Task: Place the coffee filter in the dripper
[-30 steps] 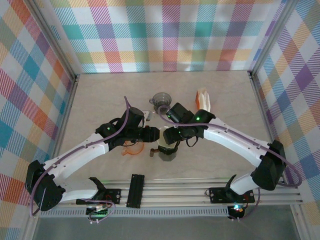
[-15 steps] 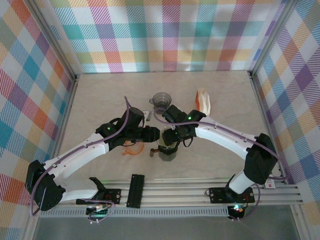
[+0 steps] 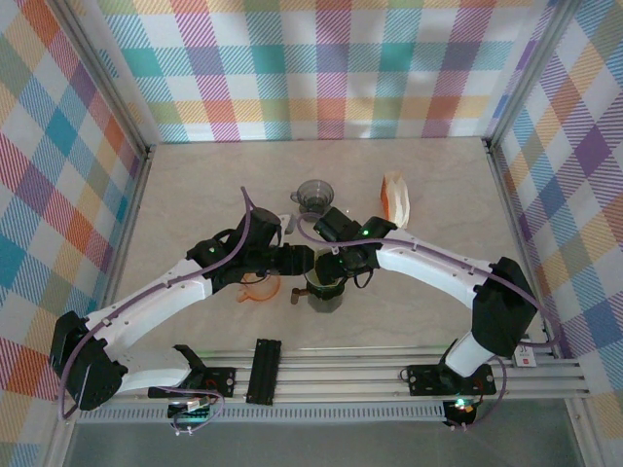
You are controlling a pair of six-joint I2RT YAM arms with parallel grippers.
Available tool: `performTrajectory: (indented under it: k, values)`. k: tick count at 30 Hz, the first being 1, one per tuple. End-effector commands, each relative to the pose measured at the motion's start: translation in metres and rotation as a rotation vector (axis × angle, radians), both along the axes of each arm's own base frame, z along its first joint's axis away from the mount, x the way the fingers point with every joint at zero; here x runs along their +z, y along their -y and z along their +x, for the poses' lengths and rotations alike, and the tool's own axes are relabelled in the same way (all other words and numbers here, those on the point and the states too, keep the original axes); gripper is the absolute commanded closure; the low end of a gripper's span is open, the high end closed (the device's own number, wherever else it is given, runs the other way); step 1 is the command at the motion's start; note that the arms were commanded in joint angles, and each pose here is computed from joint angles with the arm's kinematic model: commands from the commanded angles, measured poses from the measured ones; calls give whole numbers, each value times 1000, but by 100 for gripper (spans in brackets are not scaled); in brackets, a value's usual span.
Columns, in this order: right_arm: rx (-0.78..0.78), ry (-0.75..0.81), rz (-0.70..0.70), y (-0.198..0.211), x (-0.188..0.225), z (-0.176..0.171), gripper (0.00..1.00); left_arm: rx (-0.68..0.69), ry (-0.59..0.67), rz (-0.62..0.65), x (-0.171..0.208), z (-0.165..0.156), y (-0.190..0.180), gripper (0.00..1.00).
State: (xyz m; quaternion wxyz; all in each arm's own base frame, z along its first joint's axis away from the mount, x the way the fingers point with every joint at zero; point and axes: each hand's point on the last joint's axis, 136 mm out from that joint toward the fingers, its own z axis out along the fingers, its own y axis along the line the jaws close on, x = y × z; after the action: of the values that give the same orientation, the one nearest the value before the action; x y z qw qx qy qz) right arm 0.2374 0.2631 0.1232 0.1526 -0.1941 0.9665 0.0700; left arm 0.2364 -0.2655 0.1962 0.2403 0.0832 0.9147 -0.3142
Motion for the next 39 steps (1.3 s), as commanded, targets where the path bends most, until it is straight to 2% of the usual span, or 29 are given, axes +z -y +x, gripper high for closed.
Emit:
performTrajectory:
  k: [1, 7, 14, 26, 39]
  values:
    - [-24, -21, -26, 7, -14, -3, 25, -26, -14, -16, -4, -5, 7, 43]
    - [-23, -22, -18, 6, -12, -3, 25, -35, -20, -15, -8, -7, 7, 42]
    - [-25, -12, 5, 4, -4, -2, 25, -5, -47, 38, -21, -4, 1, 51]
    - [-46, 34, 42, 10, 21, -3, 24, -5, -57, 45, -22, -6, 0, 52]
    - [-50, -10, -34, 15, -10, -4, 23, 2, -64, 45, -25, -7, -1, 53]
